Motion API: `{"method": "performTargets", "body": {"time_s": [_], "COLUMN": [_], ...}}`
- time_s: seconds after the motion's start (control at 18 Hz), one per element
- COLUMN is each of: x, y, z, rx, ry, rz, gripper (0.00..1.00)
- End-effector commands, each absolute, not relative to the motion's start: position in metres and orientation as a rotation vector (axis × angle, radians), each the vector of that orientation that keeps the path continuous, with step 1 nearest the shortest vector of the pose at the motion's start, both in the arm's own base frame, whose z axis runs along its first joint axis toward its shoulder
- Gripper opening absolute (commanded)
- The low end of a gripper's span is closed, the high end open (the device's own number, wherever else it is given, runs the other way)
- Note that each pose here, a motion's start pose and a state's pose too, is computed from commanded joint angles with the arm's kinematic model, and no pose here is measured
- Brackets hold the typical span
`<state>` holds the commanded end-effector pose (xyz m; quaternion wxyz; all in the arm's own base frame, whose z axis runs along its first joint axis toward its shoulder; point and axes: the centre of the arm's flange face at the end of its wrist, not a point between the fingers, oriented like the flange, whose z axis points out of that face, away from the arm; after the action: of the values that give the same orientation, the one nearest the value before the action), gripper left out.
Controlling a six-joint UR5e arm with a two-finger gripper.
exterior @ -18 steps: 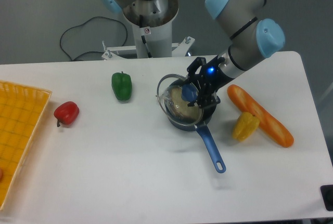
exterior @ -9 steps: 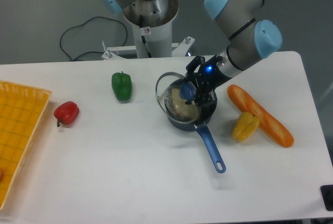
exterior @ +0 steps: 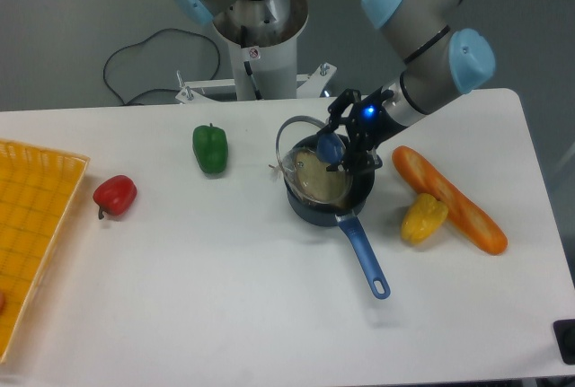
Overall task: Close the pot lid
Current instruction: 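Tilt and lower the glass lid onto the saucepan rim, then settle the lid flat on the saucepan while holding the knob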
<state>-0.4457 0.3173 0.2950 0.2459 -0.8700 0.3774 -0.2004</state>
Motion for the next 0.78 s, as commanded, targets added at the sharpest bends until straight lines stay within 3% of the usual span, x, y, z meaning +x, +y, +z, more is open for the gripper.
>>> {"method": "performTargets", "body": {"time_s": [0.78], "x": [-0.4436], "y": [0.3208], "z": [0.2935], "rx": [-2.375], "ry": [1.014], "rz": [-0.551], "gripper": [0.56]}}
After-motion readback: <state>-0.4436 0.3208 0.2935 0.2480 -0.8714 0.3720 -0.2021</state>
